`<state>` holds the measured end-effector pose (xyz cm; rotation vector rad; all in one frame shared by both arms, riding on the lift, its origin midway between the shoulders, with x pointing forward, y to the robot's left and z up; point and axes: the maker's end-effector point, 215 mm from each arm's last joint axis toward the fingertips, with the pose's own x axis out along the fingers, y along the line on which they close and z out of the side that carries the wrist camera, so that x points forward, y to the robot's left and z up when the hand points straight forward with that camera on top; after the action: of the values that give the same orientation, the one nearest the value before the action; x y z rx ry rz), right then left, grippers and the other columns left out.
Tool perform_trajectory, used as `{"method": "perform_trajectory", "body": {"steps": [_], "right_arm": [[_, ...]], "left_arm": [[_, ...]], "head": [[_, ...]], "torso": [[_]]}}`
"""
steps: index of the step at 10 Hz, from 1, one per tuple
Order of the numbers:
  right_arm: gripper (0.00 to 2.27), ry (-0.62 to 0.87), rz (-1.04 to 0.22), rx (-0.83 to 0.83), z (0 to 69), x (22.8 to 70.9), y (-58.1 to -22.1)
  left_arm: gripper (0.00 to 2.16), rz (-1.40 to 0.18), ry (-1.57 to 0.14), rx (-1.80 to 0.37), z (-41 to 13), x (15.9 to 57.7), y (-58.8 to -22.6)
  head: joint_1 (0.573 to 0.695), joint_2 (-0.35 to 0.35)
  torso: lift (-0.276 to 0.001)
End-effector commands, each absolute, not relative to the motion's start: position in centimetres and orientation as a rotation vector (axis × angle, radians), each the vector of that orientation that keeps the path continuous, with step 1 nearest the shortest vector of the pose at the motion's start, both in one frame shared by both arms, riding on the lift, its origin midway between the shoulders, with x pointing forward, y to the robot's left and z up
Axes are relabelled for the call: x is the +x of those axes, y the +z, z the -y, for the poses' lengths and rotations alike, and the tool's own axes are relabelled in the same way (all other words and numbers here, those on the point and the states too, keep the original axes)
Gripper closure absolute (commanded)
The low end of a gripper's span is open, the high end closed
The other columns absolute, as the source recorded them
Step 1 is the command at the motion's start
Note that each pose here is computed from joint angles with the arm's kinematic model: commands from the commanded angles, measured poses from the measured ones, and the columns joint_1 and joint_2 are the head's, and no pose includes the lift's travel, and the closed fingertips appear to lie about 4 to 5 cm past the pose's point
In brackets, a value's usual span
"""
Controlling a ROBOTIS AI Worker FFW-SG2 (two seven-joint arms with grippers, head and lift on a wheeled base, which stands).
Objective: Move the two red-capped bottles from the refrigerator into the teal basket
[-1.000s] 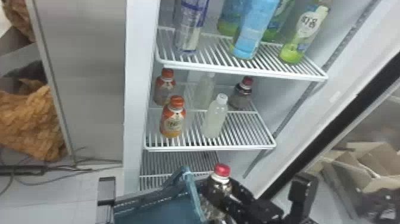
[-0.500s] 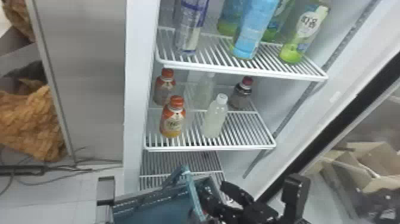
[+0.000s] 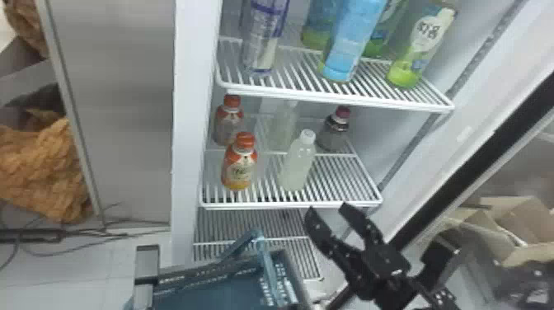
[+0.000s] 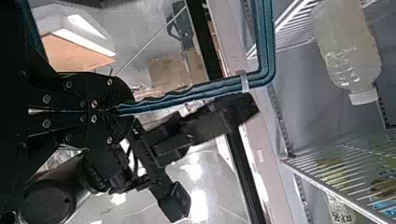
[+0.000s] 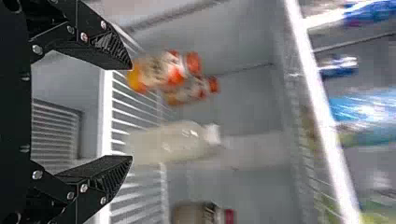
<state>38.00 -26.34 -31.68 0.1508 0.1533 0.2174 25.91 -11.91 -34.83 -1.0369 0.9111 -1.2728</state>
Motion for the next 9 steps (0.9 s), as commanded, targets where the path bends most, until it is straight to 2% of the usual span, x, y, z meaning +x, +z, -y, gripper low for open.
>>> {"method": "perform_trajectory", "body": {"steps": [1,5,9], "right_arm": [[0.38,0.177,-0.066,0.140,28.0,39.5,-30.5],[0.37,0.059,0.086,0.097,32.3,43.4,-29.7],[0.33,-0.044,0.126,0.064,35.5,45.9,-30.2]], "left_arm": [[1.13,-0.910,-1.271,-1.039,11.9,26.0,-34.8],[1.13,-0.925,-1.281,-1.036,12.1,25.4,-34.9],[1.13,-0.927,-1.280,-1.037,12.1,25.4,-35.0]], "head": [[0.695,-0.350],[0.695,-0.350],[0.695,-0.350]], "torso": [[-0.228],[-0.228],[-0.228]]}}
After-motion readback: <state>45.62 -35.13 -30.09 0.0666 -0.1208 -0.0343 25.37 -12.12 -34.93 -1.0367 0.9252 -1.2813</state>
